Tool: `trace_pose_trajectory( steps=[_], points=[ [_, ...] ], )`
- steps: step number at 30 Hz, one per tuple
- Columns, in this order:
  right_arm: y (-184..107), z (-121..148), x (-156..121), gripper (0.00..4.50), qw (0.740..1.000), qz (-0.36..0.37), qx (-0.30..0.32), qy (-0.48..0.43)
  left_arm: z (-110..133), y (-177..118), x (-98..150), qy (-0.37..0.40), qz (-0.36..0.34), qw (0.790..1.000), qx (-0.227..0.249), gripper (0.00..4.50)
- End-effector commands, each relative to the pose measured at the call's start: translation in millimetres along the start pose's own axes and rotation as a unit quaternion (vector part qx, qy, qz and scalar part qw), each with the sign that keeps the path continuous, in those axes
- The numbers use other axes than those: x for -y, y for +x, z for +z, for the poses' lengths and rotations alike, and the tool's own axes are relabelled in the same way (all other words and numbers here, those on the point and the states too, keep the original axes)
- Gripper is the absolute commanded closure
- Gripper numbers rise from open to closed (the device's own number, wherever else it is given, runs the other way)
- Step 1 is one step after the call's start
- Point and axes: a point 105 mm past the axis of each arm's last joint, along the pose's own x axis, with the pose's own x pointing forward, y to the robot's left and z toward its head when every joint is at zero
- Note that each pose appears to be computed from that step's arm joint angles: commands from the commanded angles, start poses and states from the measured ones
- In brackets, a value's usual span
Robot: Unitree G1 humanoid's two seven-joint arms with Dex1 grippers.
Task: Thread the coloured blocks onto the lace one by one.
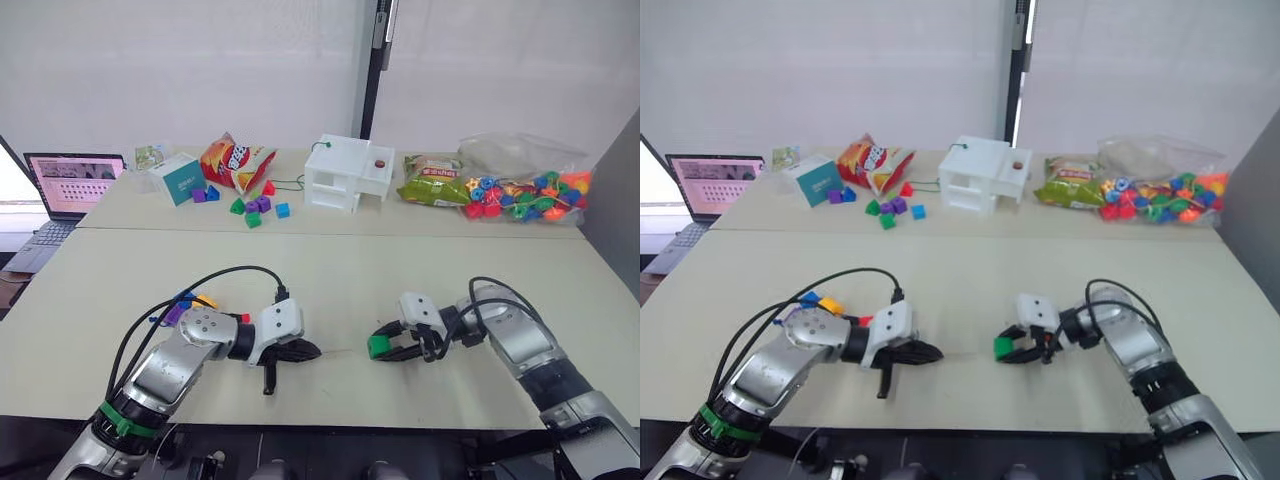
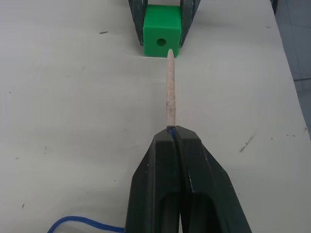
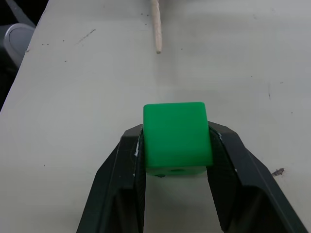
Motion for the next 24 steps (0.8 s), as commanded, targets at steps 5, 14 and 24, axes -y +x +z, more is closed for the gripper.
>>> trace_pose_trajectory(
  steps=[5, 14, 24],
  points=[
    [1, 6, -7, 3.31, 0.999, -0.032, 0.009, 0.018, 10, 6, 2, 0.026, 0.002, 1.0, -0.002, 4.5],
    [6, 5, -17, 3.31, 0.999, -0.027, -0.004, 0.017, 16, 12, 1, 0.032, -0.003, 0.999, 0.006, 4.5],
    [10, 4, -17, 3.31, 0.999, -0.033, -0.009, 0.02, 10, 10, 5, 0.028, -0.018, 0.999, -0.016, 4.5]
  ],
)
